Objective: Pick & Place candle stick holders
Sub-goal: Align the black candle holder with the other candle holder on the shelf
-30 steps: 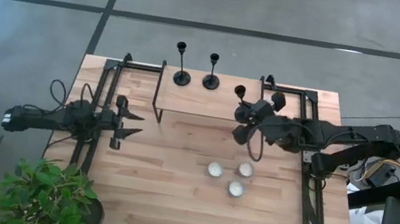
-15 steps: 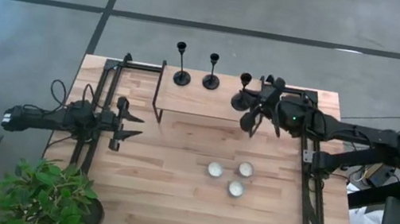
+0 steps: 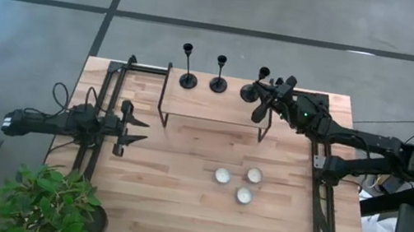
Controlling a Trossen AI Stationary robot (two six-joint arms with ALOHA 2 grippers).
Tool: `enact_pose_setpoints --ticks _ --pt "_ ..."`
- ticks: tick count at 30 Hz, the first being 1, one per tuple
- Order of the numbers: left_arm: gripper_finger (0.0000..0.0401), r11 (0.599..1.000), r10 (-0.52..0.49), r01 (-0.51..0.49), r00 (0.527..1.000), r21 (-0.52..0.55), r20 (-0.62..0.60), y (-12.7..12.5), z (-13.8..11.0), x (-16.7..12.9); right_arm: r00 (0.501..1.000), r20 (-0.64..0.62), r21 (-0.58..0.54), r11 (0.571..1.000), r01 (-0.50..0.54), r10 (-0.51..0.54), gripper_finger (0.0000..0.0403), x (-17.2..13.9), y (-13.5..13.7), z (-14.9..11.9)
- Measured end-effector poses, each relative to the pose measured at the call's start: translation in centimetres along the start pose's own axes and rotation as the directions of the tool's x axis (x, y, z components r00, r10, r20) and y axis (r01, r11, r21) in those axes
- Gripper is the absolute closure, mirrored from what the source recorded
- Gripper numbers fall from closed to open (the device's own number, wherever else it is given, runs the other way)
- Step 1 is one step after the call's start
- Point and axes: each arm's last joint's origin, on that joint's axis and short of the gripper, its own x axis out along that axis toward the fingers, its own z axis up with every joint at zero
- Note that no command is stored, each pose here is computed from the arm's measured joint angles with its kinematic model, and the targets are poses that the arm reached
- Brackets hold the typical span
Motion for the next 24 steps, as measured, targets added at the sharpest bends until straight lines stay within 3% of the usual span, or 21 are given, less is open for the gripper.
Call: enact_pose_setpoints --ticks 7,11,17,24 --pt "0.022 1.0 0.0 0.0 1.0 0.0 0.0 0.0 0.0 0.0 0.998 -0.016 -0.087 0.995 0.054 -0.055 0.0394 1.3 -1.5 -0.1" --pt "0.022 1.0 0.0 0.0 1.0 0.0 0.0 0.0 0.0 0.0 0.997 -0.023 0.033 0.997 0.072 -0.071 0.0394 2.0 -1.9 -0.3" --pt "0.022 1.0 0.0 0.0 1.0 0.0 -0.001 0.0 0.0 0.0 0.998 -0.054 0.032 0.999 -0.01 0.012 0.0394 3.1 -2.2 -1.4" --pt "0.022 1.0 -0.001 0.001 1.0 0.0 -0.005 0.0 0.0 0.0 0.999 -0.039 0.012 1.0 -0.009 0.009 0.0394 4.6 -2.4 -2.7"
